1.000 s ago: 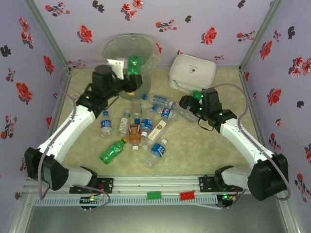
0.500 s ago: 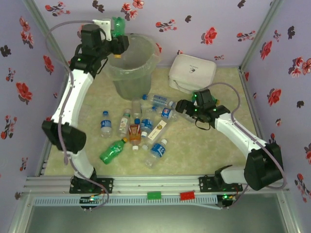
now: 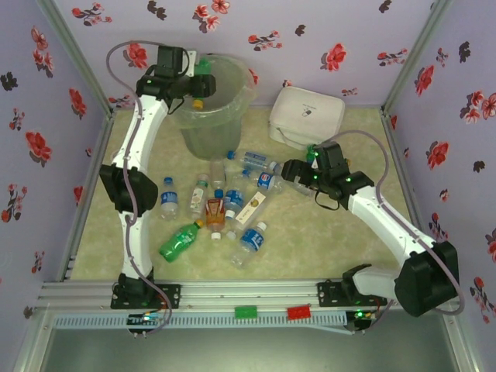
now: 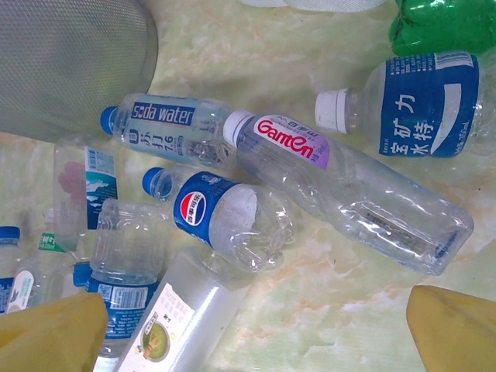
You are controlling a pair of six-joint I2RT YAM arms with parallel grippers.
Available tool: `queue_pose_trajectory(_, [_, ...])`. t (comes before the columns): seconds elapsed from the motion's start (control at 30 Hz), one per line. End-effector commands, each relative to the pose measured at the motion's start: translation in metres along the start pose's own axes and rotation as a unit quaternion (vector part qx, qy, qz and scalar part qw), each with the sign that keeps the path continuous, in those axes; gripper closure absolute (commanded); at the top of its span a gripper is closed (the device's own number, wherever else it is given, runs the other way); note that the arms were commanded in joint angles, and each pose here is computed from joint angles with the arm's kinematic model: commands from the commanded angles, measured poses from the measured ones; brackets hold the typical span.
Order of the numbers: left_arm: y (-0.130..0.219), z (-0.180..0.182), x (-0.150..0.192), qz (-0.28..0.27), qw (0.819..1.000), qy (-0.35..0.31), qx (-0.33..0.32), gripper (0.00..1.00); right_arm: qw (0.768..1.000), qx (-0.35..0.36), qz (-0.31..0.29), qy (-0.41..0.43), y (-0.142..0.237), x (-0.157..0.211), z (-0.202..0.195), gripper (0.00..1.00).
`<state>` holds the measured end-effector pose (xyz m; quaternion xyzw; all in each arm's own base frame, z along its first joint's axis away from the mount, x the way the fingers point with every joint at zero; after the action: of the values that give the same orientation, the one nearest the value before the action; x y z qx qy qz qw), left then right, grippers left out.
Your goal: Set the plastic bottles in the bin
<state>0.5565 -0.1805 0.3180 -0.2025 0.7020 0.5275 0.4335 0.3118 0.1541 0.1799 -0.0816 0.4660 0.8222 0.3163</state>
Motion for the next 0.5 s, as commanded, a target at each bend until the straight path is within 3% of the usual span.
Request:
queue_pose_trajectory(0.0, [0.024,-0.002,-0.023,-0.032,0.999,-0.011,-0.004,0.08,1.000,0.000,0.015,0.015,-0.001,0.008,-0.003,0.00])
queue_pose_trajectory(0.03, [0.029,-0.003,-0.026,-0.036,0.999,-0.013,-0.004,0.01,1.000,-0.003,0.018,0.016,-0.003,0.009,-0.001,0.00])
queue_pose_trajectory(0.07, [0.034,-0.004,-0.029,-0.041,0.999,-0.014,-0.004,0.00,1.000,-0.006,0.021,0.016,-0.004,0.009,0.000,0.00])
queue_pose_trajectory(0.33, [0.088,-0.022,-0.050,-0.086,0.996,-0.036,0.002,0.01,0.998,-0.012,0.018,0.064,-0.015,0.012,0.008,0.00])
queue_pose_trajectory(0.47, [0.113,-0.034,-0.044,-0.106,0.993,-0.042,0.009,0.00,0.995,0.001,0.038,0.090,-0.024,0.015,0.009,0.00])
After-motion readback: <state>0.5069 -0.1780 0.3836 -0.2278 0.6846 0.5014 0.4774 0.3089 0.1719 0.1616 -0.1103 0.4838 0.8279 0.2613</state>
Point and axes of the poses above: each hand's point on the last joint's axis, 136 mm out from that joint toward the fingers, its own y axis back along the fingers, its own z axis along the line the jaws close on, x = y × z, the point moved 1 cm from there along y, back along the fingers, and after that the axes turned 11 degrees about -y, right-handed, at the moved point
